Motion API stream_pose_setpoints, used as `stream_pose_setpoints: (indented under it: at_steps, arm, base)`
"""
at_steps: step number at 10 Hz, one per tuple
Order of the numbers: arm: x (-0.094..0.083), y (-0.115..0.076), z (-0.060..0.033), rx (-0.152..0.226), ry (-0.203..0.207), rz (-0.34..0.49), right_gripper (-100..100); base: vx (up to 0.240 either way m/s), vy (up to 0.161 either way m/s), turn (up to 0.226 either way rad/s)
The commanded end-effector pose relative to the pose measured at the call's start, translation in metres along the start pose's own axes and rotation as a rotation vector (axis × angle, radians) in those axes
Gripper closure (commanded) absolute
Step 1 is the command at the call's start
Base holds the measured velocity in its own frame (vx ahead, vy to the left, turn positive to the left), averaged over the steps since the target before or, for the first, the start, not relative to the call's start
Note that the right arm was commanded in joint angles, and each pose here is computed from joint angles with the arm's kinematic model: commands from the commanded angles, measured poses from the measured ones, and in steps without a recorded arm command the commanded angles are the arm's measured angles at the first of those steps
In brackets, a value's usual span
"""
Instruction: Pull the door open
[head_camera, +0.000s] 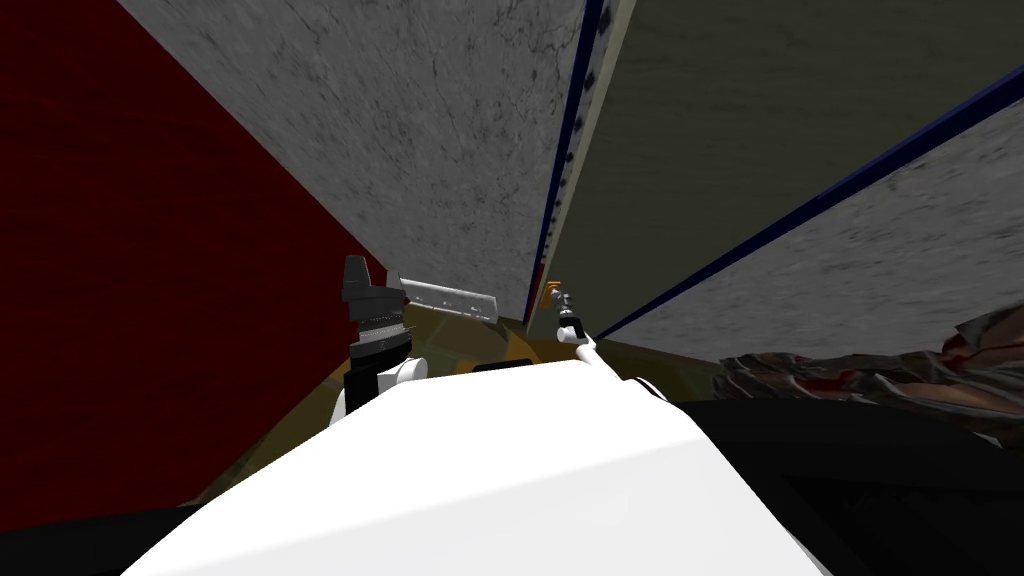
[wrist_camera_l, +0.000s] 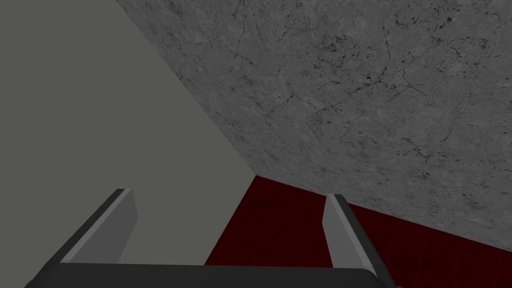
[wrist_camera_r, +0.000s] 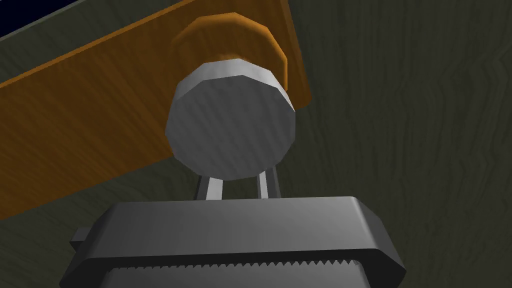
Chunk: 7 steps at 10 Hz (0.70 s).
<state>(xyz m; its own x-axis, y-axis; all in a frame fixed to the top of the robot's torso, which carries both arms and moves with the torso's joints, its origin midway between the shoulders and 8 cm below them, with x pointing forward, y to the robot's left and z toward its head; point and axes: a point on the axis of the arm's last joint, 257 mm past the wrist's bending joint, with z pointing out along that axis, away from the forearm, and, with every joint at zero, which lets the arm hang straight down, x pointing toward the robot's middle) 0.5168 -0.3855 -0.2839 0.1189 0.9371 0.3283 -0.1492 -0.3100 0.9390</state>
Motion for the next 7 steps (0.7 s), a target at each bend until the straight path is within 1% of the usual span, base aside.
stream_pose_setpoints:
  at_steps: [1,2,3,4,5,6,7]
  arm:
    - [0.022,0.003,0.0068,-0.014,0.017,0.121,100]
    - [0.027,0.000,0.0071,-0.009,0.013,0.187,100]
    - [0.025,0.000,0.0071,-0.010,0.007,0.209,100]
    - [0.029,-0.003,0.0073,-0.005,0.002,0.285,100]
    - [0.029,-0.003,0.0073,-0.005,0.002,0.285,100]
    - [0.034,-0.006,0.0075,0.000,-0.004,0.361,100]
    - [0.034,-0.006,0.0075,0.000,-0.004,0.361,100]
  base:
    - [-0.077,-0.052,0.064]
    - [-0.084,-0.076,0.093]
    - [-0.066,-0.056,0.065]
    - [-0.061,-0.050,0.047]
    - [-0.042,-0.031,0.044]
    - [-0.046,-0.030,0.058]
    - [-0.049,-0.026,0.030]
